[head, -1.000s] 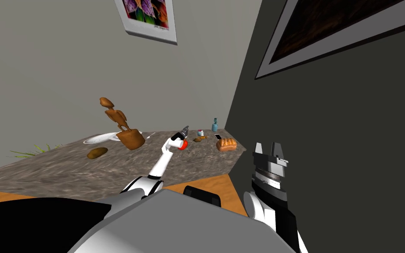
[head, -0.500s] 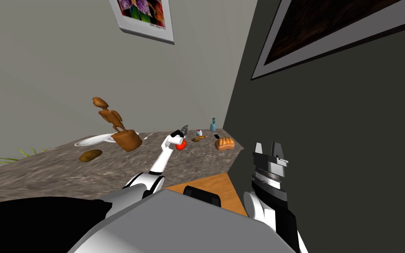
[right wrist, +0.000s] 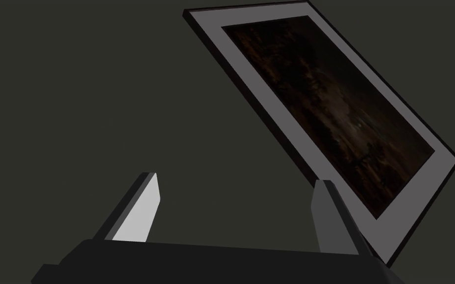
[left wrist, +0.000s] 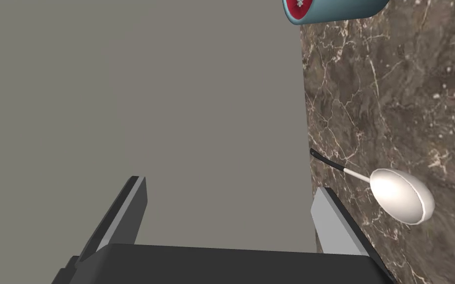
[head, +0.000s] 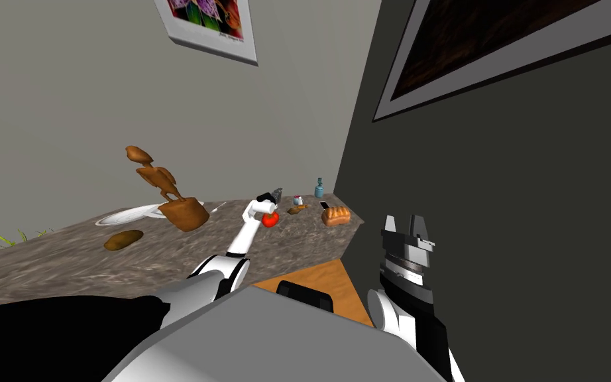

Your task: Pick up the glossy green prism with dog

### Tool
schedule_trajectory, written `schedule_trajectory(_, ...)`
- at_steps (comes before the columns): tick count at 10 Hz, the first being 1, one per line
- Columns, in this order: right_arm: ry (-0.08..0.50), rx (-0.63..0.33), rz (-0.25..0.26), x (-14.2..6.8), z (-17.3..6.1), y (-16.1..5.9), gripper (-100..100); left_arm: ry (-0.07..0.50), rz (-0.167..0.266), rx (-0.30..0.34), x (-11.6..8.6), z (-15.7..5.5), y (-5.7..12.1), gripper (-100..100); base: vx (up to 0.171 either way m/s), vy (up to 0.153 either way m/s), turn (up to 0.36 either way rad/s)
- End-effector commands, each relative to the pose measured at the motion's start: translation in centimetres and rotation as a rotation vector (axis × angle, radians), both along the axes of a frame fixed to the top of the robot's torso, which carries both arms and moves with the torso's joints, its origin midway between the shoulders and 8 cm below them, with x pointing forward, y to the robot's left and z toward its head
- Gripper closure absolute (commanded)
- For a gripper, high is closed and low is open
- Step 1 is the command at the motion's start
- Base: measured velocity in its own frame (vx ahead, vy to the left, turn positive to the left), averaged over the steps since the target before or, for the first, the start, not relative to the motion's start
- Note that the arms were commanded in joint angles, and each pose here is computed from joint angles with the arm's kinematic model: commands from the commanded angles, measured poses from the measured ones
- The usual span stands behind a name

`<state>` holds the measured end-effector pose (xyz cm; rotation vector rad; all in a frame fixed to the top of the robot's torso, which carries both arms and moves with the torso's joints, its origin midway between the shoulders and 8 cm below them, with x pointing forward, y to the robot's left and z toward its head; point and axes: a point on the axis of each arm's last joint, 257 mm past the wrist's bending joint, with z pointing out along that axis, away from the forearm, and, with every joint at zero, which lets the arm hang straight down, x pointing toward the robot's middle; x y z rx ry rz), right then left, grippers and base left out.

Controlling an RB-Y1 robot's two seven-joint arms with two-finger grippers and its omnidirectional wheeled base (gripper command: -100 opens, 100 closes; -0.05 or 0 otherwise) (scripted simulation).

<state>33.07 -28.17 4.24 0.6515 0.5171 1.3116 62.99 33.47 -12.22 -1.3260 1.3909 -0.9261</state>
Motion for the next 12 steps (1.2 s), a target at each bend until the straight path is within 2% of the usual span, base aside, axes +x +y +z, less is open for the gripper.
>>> schedule_trajectory(1, 0.0, 0.0, 0.0, 0.0, 0.0, 0.0, 0, 0.03, 0.008, -0.007, -0.1, -0.3, 0.3, -100, -0.001, -0.007, -0.04)
schedule_trajectory(6, 0.0, 0.0, 0.0, 0.0, 0.0, 0.0, 0, 0.127, 0.05, -0.048, -0.1, -0.8, 2.1, -100, 0.003, -0.013, -0.061)
schedule_trajectory(12, 0.0, 0.0, 0.0, 0.0, 0.0, 0.0, 0, 0.264, 0.103, -0.101, -1.0, -3.0, 3.8, -100, 0.009, -0.018, -0.052)
